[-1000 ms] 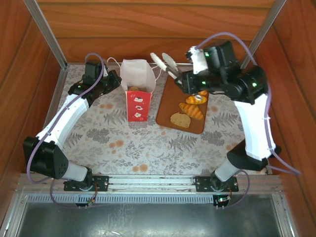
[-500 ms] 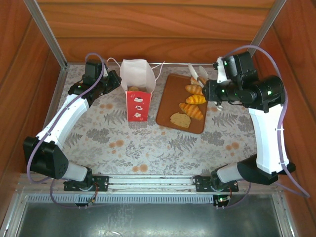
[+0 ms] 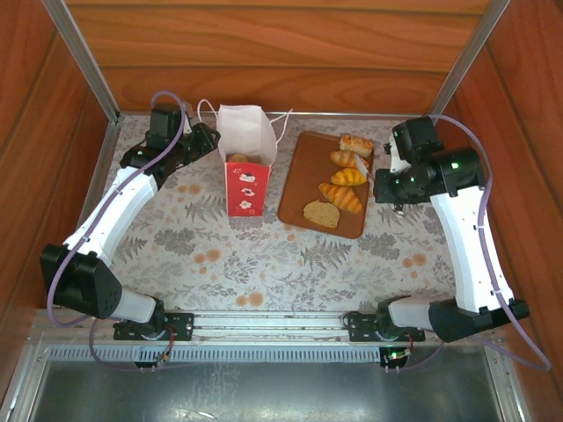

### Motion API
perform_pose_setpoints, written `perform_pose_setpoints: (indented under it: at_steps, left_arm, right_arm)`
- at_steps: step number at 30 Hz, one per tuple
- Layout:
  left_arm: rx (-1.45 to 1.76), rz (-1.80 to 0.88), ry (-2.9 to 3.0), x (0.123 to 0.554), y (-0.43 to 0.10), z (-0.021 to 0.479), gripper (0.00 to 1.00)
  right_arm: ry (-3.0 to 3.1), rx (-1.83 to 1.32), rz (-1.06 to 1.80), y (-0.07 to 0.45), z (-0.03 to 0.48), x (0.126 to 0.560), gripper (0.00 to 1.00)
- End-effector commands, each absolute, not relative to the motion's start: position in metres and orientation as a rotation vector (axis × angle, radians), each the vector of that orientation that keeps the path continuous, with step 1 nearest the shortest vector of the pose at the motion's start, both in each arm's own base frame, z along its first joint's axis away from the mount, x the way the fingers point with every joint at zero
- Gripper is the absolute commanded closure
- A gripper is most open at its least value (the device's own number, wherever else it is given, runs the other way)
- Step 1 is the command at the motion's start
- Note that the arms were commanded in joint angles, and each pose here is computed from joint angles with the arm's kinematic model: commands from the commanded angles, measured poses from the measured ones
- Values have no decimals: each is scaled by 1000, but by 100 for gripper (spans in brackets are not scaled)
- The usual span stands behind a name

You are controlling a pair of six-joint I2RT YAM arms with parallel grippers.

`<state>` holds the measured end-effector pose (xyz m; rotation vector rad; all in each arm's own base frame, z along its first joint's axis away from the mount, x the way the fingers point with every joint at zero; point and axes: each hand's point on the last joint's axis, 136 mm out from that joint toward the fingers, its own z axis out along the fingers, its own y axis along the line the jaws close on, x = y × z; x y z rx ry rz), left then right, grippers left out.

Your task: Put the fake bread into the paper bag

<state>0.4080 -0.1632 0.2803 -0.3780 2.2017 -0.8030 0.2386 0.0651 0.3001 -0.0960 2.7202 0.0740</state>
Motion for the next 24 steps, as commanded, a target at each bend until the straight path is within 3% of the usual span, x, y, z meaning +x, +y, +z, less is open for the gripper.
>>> perform_pose_setpoints:
  at_steps: [1, 14, 24]
  left_arm:
    - [-345, -788, 2145, 405, -159, 302, 55]
    - [-340, -724, 2117, 398, -141, 305, 32]
    - [-355, -711, 2128, 395, -135, 297, 28]
  right_arm:
    - [2722, -167, 70, 65, 288, 248, 54]
    - [2822, -556, -126, 54, 234, 266, 51]
    - [2827, -774, -175, 49, 212, 273, 46]
